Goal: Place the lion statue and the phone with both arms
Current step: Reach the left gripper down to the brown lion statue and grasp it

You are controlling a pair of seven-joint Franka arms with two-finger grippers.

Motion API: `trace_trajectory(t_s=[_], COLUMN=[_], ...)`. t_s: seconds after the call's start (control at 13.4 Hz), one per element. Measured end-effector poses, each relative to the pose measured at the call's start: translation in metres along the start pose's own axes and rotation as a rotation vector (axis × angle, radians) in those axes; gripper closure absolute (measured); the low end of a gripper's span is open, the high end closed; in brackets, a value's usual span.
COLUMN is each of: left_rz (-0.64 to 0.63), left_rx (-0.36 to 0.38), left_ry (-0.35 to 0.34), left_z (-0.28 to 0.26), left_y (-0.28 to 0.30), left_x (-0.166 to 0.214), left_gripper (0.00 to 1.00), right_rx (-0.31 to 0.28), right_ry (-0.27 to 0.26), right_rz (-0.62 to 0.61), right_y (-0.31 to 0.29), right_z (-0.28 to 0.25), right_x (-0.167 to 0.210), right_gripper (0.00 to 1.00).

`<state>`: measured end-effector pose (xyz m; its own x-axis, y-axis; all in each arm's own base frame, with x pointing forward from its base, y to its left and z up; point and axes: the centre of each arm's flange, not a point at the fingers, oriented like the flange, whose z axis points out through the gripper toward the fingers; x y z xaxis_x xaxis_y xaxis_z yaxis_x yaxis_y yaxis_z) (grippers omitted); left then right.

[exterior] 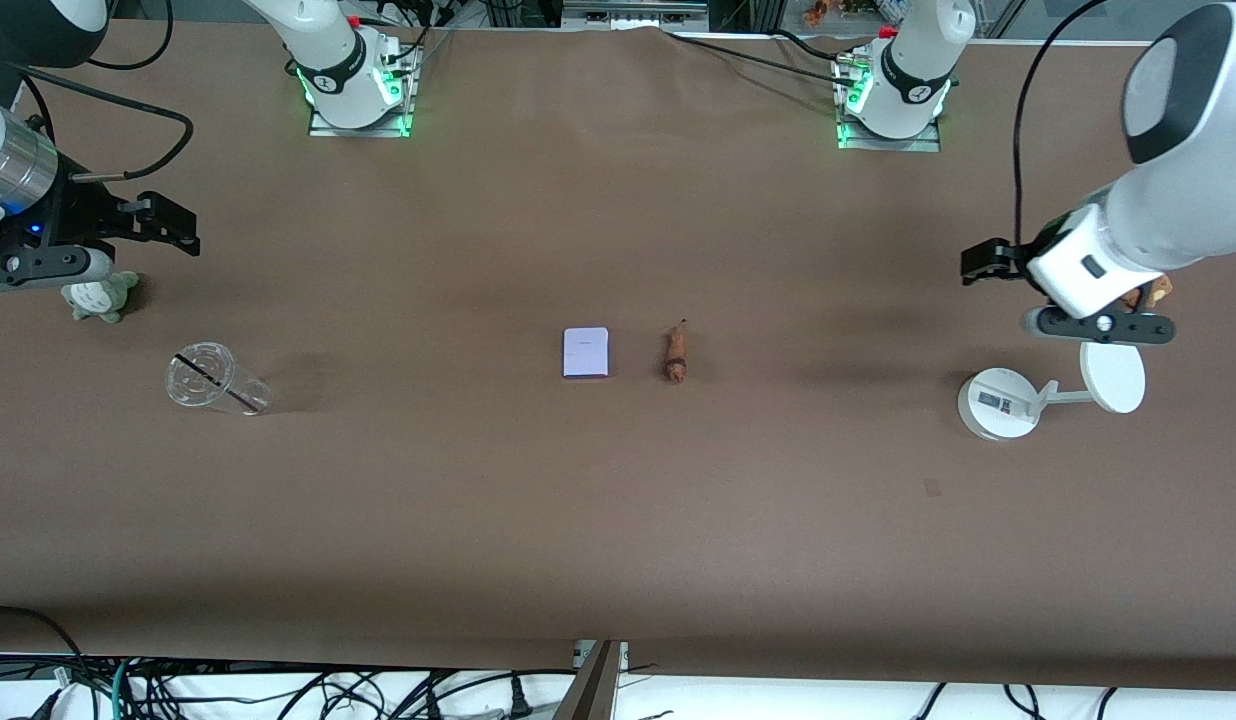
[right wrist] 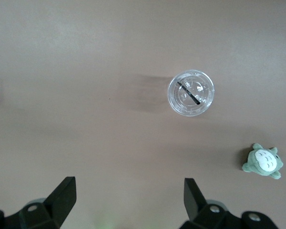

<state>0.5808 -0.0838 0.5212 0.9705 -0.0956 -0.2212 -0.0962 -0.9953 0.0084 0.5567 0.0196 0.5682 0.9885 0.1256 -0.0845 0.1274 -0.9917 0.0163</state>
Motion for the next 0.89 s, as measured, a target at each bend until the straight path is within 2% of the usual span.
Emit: trace_trajectory(t_s=[0.3, 0.67, 0.89], left_rz=[0.04, 0.076, 0.08], left_rx=[0.031, 0.032, 0.031], left_ry=[-0.039, 0.052, 0.086], left_z=[0.03, 0.104, 0.144], left_y=[0.078, 0.172, 0.228], left_x=[0.012, 0.058, 0.065], left_gripper=[0.0, 0.0, 0.0], right_rx=[0.0, 0.0, 0.0], right_ry=[0.0, 0.0, 0.0], right_rz=[0.0, 0.0, 0.0], right_y=[0.0, 0.0, 0.0], right_z=[0.0, 0.0, 0.0], right_x=[0.0, 0.0, 0.0], right_gripper=[0.0, 0.0, 0.0])
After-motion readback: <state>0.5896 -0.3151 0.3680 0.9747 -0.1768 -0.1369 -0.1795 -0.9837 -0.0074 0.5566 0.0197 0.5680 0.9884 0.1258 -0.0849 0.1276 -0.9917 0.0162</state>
